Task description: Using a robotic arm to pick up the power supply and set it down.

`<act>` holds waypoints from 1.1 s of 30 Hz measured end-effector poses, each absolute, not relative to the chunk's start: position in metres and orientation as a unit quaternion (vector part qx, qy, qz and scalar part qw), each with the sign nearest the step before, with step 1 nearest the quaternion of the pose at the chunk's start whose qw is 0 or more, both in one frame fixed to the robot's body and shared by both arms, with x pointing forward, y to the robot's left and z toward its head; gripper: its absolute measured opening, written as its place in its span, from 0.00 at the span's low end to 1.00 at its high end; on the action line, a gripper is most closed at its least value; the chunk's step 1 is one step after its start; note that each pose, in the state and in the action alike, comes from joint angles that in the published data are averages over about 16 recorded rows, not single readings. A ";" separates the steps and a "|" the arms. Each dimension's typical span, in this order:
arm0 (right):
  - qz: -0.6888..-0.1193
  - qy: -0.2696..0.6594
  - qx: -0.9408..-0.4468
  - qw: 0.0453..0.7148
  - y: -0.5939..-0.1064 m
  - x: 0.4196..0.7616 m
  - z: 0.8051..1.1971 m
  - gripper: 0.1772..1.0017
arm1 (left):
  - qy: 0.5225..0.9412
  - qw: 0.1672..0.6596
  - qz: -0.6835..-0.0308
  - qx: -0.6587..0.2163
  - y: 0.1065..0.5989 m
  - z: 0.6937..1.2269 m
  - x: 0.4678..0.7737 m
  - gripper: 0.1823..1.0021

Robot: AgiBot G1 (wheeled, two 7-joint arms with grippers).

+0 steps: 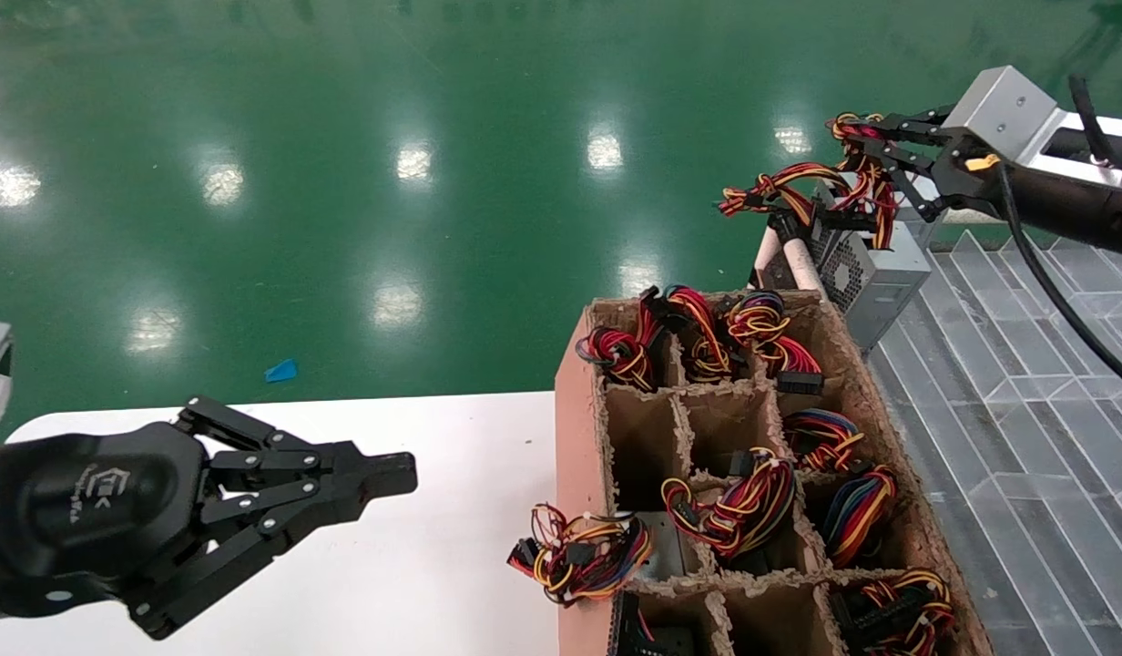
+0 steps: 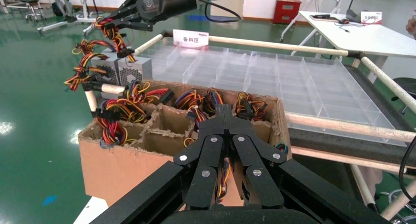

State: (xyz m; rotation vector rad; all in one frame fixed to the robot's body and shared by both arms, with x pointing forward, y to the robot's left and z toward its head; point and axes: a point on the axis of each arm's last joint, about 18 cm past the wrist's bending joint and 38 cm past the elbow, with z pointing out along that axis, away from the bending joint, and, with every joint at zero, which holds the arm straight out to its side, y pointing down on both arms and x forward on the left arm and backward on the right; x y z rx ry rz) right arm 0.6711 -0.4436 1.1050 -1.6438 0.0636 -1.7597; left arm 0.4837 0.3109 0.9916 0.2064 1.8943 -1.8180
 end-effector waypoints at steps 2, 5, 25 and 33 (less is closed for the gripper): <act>-0.681 0.026 -0.637 0.360 -0.444 0.671 1.105 0.06 | 0.696 0.251 -0.668 0.076 0.311 0.992 0.484 0.01; -0.680 0.026 -0.636 0.364 -0.443 0.670 1.107 0.08 | 0.696 0.251 -0.668 0.076 0.311 0.992 0.484 0.01; -0.694 -0.022 -0.631 0.347 -0.449 0.647 1.131 0.36 | 0.696 0.251 -0.668 0.076 0.311 0.992 0.484 0.01; -0.696 -0.040 -0.627 0.348 -0.452 0.635 1.133 0.58 | 0.696 0.251 -0.668 0.076 0.311 0.992 0.484 0.01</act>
